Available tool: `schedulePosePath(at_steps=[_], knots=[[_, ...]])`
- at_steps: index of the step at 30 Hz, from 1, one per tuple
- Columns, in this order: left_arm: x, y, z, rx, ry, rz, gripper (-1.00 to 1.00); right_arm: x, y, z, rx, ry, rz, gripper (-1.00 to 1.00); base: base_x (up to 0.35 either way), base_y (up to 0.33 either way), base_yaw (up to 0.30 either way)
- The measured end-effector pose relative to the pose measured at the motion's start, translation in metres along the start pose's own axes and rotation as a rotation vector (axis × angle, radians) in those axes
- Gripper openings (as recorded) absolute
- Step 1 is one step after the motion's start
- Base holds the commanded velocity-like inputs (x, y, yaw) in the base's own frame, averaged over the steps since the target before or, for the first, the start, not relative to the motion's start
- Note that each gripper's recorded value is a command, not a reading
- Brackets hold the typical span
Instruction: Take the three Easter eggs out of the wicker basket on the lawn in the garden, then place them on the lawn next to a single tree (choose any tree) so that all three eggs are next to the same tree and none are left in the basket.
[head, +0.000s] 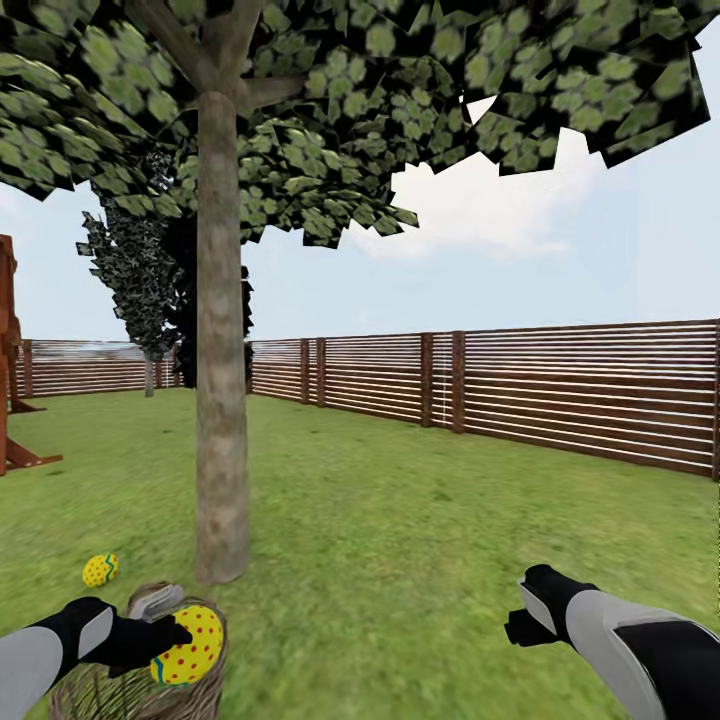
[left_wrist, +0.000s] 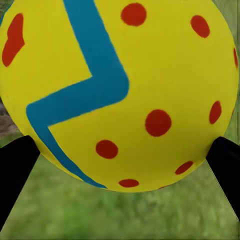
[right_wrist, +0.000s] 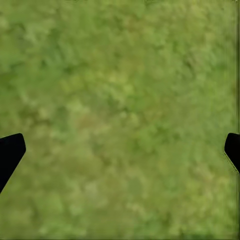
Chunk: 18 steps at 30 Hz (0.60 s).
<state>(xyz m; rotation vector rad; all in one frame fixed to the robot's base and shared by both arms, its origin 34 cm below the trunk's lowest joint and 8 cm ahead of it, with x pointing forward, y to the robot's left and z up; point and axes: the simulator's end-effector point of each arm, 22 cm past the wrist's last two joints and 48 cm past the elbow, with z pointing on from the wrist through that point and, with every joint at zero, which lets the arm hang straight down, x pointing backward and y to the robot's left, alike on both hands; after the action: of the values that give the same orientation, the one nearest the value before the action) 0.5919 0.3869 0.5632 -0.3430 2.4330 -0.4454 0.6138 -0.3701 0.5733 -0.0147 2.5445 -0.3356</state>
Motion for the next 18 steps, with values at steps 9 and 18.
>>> schedulePosePath(at_steps=[9, 18], knots=[[-0.014, -0.008, -0.012, -0.004, 0.0, 0.005, -1.0, -0.014, -0.004, -0.013, 0.0, 0.0, 0.0, 1.0, 0.027, -0.343, 0.0], [-0.026, -0.022, -0.021, 0.002, 0.005, 0.011, -1.0, -0.028, -0.009, -0.027, 0.0, 0.001, 0.001, 1.0, 0.093, -0.345, 0.0]])
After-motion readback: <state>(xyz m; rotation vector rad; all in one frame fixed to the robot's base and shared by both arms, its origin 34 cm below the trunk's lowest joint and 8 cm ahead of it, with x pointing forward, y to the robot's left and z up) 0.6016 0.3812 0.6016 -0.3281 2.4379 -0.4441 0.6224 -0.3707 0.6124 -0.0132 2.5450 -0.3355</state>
